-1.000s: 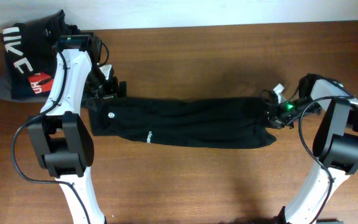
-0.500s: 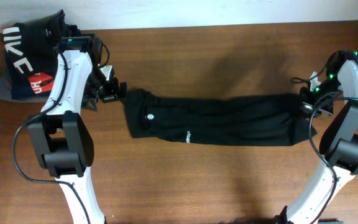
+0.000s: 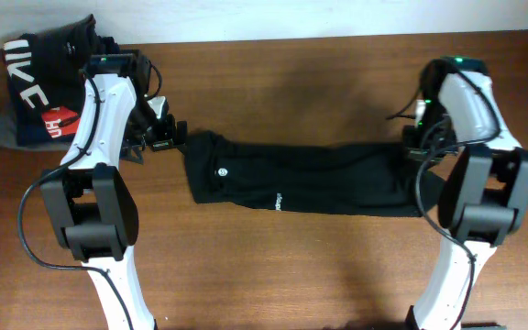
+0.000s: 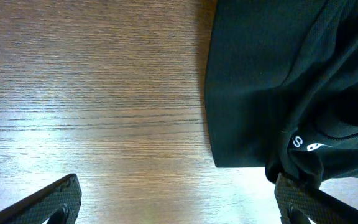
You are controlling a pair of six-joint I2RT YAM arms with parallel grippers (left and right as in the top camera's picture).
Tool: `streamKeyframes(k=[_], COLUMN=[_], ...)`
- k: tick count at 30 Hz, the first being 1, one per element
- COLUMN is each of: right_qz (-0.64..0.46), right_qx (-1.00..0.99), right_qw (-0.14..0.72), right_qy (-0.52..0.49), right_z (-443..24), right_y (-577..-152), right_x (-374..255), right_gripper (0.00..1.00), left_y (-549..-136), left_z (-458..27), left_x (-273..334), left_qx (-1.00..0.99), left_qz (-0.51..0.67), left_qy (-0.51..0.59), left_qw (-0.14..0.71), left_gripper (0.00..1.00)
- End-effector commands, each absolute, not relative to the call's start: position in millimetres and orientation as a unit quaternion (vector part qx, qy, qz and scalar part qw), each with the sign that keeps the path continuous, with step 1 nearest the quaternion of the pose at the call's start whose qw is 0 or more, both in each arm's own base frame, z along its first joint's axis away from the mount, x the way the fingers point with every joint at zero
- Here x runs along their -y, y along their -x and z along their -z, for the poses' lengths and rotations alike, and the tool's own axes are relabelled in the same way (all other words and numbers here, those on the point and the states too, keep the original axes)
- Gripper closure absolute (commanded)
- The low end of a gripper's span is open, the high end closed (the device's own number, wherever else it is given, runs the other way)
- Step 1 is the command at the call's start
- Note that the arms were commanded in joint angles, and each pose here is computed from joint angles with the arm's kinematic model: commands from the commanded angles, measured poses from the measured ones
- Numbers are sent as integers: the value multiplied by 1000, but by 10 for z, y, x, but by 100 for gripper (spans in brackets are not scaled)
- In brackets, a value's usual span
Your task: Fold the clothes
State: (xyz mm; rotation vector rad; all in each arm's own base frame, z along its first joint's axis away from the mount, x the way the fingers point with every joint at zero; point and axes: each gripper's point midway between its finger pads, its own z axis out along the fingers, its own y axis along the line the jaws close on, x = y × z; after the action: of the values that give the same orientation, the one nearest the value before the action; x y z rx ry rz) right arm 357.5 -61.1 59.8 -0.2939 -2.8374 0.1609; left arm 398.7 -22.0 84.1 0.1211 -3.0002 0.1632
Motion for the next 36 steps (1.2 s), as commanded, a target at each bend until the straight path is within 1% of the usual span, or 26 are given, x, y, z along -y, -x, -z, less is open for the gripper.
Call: streamKeyframes(k=[1, 6, 8, 9, 10, 11, 12, 13, 16, 18, 22, 28, 30, 33, 35, 36], right_qz=[-97, -105, -107, -108, -107, -106, -106, -105, -102, -93, -86, -84, -73, -26, -9, -6], right_qx=[983, 983, 983, 983, 983, 984, 984, 984, 984, 985, 985, 987, 989, 994, 995, 996], right_qw=[122, 125, 126, 127, 129, 131, 133, 134, 137, 138, 140, 126, 111, 79, 48, 35], right_qy=[99, 87, 79, 73, 68, 63, 60, 57, 48, 47, 47, 55, 62, 72, 83, 88], right_z=[-750, -756, -760, -762, -764, -766, -768, -768, -768, -764, -760, -827, -907, -1105, -1294, -1377], right_y=[-3621, -3605, -3595, -3589, -3581, -3569, -3561, -3554, -3537, -3530, -3526, -3588, -3650, -3768, -3850, -3881], right_x=[499, 241, 161, 117, 80, 38, 11, -17, -94, -150, -183, -132, -132, -199, -176, -140], right_gripper=[96, 96, 92, 87, 80, 71, 55, 48, 41, 32, 33, 41, 43, 43, 42, 39], left_y=[-3984, -3981, -3981, -3981, -3981, -3980, -3979, -3979, -3980, -3980, -3979, -3978, -3978, -3978, -3968, -3961], left_z=[-904, -904, -904, -904, -904, -904, -904, -904, -904, -904, -904, -904, -903, -895, -871, -862], left_x=[192, 191, 191, 191, 192, 191, 192, 192, 192, 192, 191, 191, 191, 191, 191, 191], left_qx=[996, 996, 996, 996, 996, 996, 996, 996, 996, 996, 996, 996, 996, 996, 996, 996], left_qz=[-52, -51, -51, -51, -52, -51, -52, -52, -52, -52, -51, -51, -51, -51, -51, -51], left_qy=[-40, -40, -40, -40, -40, -40, -39, -40, -40, -40, -40, -40, -39, -40, -40, -40], left_qw=[59, 59, 59, 59, 59, 59, 59, 59, 59, 59, 59, 60, 60, 60, 62, 63], left_gripper=[1, 1, 1, 1, 1, 1, 1, 1, 1, 1, 1, 1, 1, 1, 1, 1])
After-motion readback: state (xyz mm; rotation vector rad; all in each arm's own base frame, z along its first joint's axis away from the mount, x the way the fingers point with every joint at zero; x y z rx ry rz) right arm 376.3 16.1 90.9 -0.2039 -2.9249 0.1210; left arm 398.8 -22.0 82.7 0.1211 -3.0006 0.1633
